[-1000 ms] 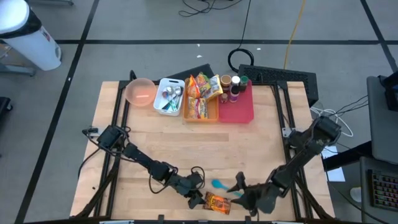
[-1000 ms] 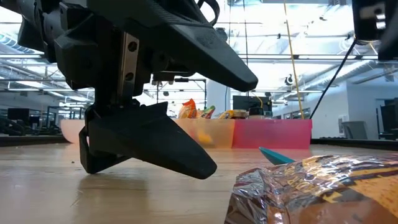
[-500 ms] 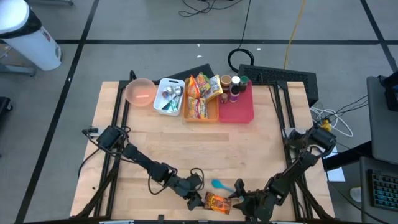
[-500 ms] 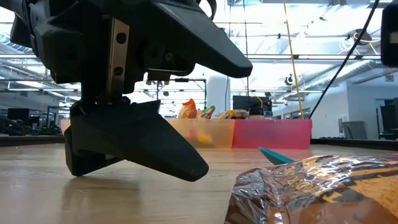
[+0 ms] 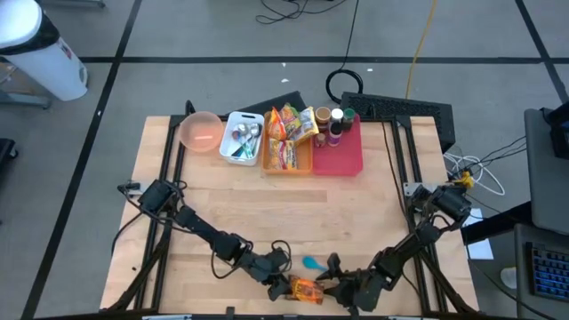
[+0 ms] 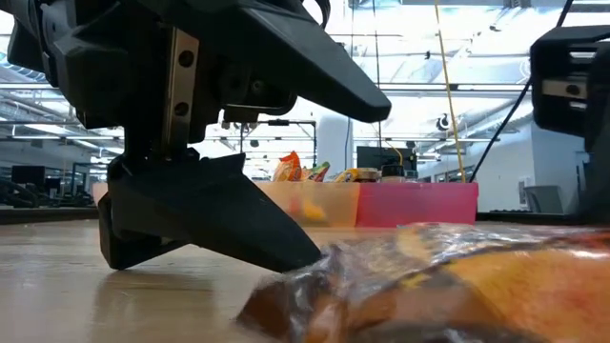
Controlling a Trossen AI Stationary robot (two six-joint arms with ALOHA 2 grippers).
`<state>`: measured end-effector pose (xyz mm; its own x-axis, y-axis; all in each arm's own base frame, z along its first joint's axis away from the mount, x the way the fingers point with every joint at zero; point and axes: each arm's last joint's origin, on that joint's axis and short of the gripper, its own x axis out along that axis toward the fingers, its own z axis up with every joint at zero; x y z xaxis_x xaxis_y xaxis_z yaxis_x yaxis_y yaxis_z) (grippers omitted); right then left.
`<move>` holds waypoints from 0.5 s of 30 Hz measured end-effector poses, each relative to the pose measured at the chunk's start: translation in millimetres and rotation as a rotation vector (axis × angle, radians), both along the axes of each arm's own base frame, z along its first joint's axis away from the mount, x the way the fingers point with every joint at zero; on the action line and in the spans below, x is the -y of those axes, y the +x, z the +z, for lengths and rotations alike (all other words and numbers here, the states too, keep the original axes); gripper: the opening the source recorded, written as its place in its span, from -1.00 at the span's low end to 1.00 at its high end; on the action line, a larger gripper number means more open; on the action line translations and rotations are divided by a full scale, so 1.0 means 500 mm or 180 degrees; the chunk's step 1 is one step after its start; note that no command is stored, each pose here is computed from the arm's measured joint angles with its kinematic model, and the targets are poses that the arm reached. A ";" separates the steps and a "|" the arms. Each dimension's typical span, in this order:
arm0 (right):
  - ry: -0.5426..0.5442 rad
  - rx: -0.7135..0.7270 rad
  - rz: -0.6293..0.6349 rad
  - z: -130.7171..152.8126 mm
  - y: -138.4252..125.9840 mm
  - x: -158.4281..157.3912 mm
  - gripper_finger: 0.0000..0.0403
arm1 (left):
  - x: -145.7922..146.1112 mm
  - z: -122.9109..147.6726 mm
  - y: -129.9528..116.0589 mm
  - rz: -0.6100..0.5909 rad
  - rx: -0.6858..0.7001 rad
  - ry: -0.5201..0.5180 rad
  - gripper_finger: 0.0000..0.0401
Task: Pick & Place Food Item
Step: Put the orange seasoning pack into the red bin
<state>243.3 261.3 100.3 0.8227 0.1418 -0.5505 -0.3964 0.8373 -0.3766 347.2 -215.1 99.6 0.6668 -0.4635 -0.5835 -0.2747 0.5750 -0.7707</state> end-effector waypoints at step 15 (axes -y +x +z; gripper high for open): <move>0.0013 0.0050 -0.0140 0.001 0.001 0.002 0.04 | 0.002 -0.014 -0.015 0.0121 -0.0278 0.0161 0.21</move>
<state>243.9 260.2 100.5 0.8367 0.1075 -0.5370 -0.3531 0.8554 -0.3790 339.9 -215.9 92.6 0.6291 -0.4073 -0.6621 -0.3620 0.6003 -0.7132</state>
